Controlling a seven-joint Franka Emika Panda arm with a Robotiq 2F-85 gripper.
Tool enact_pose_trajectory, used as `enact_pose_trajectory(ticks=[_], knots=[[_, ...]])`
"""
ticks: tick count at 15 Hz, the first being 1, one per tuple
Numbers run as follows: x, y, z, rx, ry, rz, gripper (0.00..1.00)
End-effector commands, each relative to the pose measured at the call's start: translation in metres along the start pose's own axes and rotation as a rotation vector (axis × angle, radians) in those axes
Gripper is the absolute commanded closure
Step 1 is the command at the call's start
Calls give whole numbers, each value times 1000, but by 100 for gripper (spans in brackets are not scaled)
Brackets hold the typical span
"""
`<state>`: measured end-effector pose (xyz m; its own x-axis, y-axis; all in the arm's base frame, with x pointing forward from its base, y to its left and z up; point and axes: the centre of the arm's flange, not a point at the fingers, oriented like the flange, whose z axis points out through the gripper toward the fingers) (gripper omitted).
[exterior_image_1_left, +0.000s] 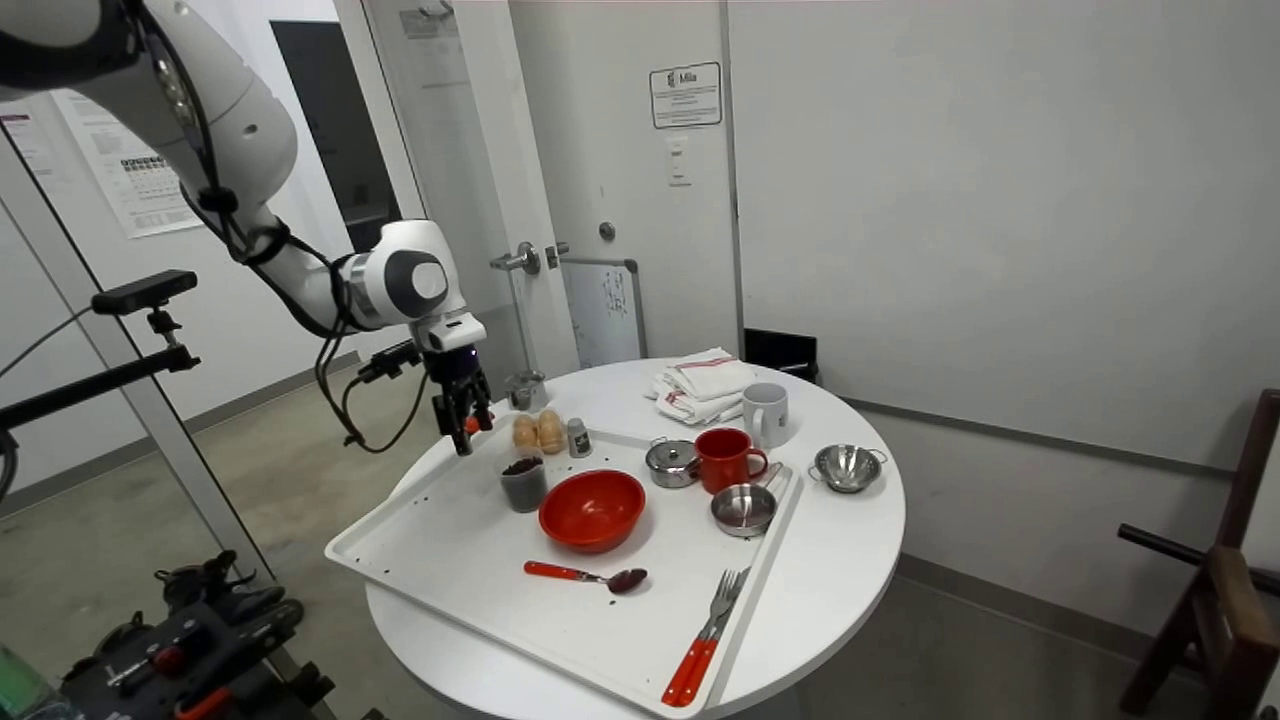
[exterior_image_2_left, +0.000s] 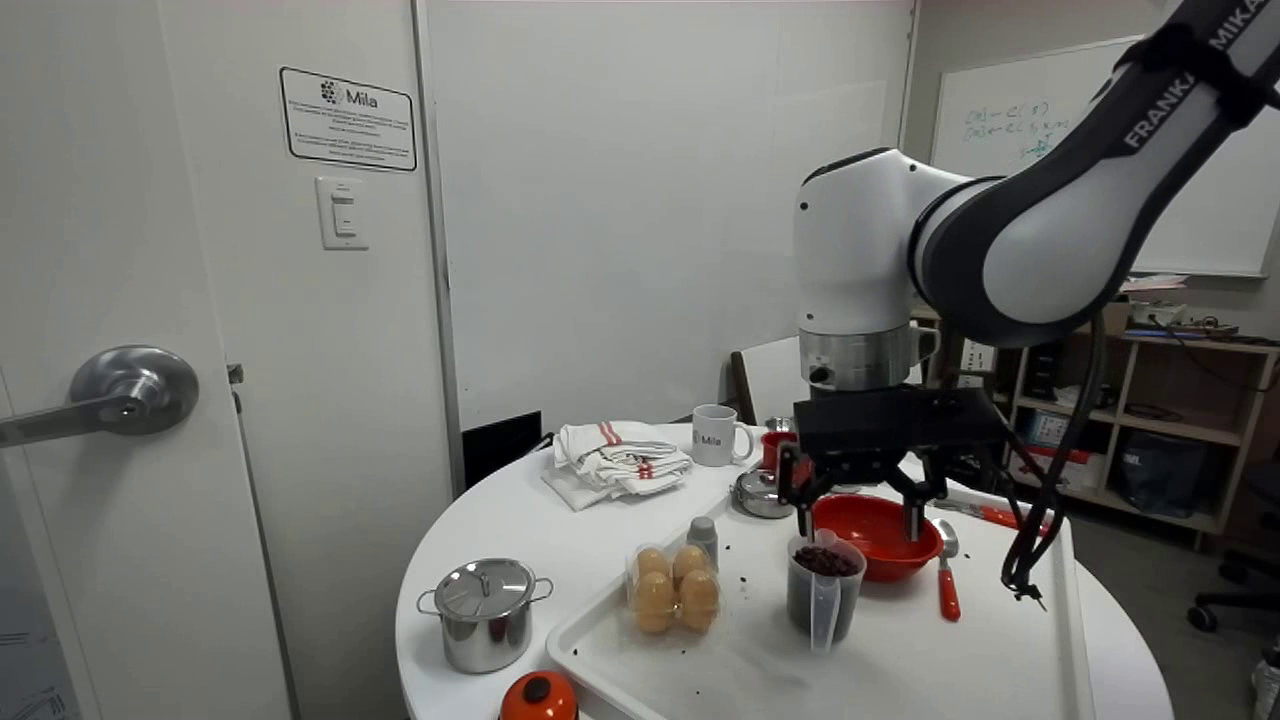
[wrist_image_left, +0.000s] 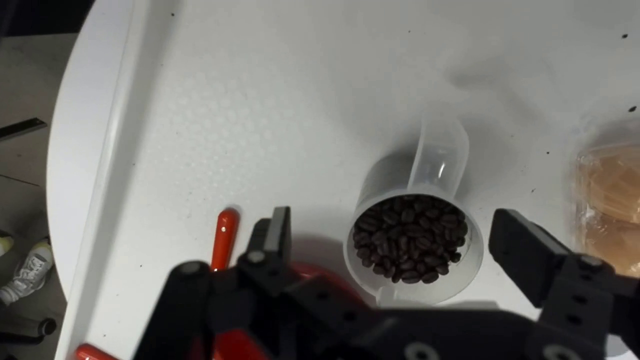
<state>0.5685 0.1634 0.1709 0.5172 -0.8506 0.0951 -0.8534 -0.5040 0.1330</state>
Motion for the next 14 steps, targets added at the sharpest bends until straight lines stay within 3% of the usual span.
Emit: enact_pose_trajectory(ticks=[1,11,14], knots=[[3,-20,11,-7,-27,-27,0],[7,-37,36,-38,-44,-90,0],[5,-27,37,-29,-37,-80,0]])
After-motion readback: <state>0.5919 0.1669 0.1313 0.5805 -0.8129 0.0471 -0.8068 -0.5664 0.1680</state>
